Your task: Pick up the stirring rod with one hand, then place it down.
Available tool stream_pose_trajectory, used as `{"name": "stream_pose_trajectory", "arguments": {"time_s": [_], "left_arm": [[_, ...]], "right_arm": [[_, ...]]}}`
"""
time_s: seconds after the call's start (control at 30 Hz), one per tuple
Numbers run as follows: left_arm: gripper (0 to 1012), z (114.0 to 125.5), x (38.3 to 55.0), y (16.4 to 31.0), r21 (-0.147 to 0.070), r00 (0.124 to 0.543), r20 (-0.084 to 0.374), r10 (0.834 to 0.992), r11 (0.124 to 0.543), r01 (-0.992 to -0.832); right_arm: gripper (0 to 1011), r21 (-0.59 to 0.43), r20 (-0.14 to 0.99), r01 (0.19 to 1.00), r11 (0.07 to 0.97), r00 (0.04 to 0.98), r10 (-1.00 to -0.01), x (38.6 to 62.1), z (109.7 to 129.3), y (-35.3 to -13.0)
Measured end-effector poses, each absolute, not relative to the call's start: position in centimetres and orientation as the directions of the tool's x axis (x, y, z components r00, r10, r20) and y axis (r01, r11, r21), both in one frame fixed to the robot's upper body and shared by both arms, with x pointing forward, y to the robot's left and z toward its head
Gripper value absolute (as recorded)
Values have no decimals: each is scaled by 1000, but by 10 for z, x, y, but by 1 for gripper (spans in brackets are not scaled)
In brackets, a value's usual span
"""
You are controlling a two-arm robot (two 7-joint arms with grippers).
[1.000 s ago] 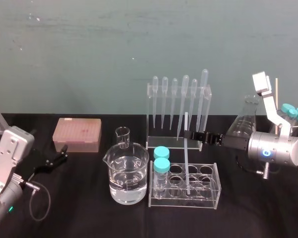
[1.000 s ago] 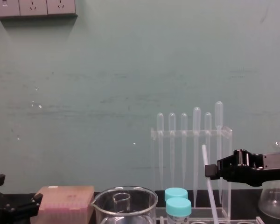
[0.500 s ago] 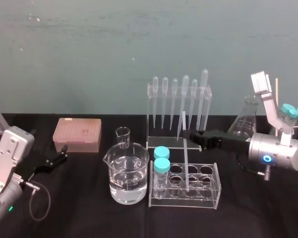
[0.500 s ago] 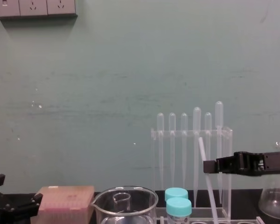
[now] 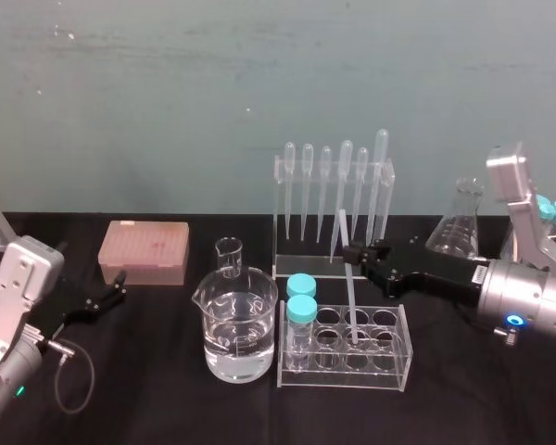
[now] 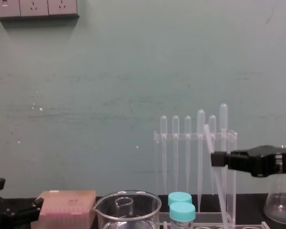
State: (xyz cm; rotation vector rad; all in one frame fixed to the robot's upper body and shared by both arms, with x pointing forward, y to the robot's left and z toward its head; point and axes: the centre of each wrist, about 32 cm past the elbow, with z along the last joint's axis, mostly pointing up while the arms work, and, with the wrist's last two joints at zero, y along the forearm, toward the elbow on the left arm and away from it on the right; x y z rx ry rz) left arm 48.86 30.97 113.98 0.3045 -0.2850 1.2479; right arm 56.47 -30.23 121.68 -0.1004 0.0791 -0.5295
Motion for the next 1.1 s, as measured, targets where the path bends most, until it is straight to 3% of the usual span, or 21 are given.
{"name": "stream_pose_trajectory", "arguments": {"time_s": [0.33, 0.57, 0.77, 1.1], "left_arm": [[1000, 1140, 489, 310, 70, 292, 374, 880, 287, -955], [1000, 1140, 489, 310, 70, 292, 374, 880, 287, -955], [1000, 1140, 489, 310, 70, 292, 374, 880, 287, -955], [1000, 1140, 489, 310, 70, 292, 374, 880, 287, -955]], "right_arm": [[66, 3, -16, 516, 857, 857, -516, 558, 1232, -308], [66, 88, 7, 512, 854, 857, -514, 556, 1264, -316], [66, 104, 40, 513, 852, 854, -519, 553, 1282, -323], [66, 98, 51, 521, 848, 848, -527, 551, 1287, -327]]}}
